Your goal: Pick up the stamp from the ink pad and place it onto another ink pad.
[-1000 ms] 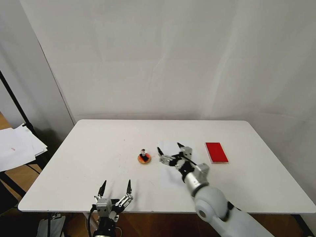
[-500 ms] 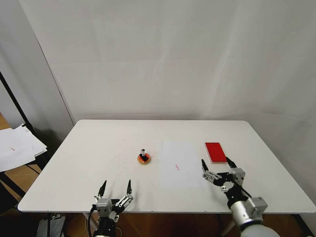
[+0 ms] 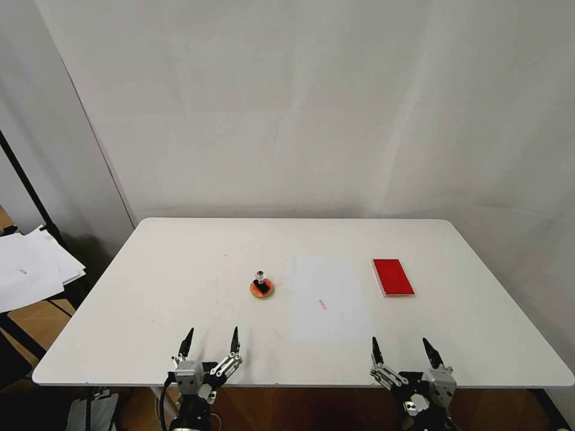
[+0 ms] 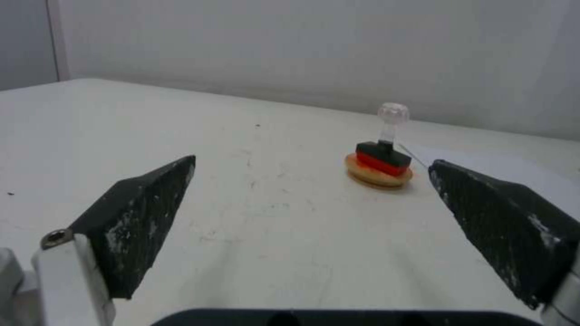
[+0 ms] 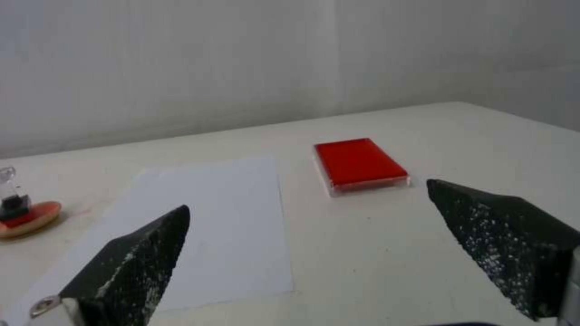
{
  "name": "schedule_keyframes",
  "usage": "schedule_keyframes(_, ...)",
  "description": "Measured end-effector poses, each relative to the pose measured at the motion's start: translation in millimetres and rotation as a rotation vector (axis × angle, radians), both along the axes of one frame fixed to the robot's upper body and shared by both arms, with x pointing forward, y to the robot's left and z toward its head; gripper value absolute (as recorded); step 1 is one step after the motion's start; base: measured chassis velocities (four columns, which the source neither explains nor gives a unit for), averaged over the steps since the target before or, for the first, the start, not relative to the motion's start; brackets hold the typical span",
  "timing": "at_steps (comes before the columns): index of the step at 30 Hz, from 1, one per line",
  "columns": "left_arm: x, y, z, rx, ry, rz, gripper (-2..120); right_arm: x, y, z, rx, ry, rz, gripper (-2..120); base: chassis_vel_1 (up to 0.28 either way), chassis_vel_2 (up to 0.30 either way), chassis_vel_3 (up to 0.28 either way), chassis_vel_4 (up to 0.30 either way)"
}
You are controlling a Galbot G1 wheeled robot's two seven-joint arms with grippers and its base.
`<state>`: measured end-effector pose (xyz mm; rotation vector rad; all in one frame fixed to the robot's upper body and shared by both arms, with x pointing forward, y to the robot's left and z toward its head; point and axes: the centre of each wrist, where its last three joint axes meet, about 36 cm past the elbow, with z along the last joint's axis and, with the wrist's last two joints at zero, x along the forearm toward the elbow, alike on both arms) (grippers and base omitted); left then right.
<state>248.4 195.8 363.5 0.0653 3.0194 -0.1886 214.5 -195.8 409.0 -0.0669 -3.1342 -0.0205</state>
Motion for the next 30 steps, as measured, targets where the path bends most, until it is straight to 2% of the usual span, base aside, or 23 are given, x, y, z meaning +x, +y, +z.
schedule_keyframes(6, 0, 0, 0, 0.0, 0.0, 0.0, 102, -4, 7, -6, 0.005, 0.007, 0.0, 100, 0.0, 0.0, 0.0, 0.0)
schedule_keyframes(30, 0, 0, 0, 0.0, 0.0, 0.0, 102, 11, 6, -9, 0.022, 0.001, 0.02, 100, 0.0, 0.0, 0.0, 0.0)
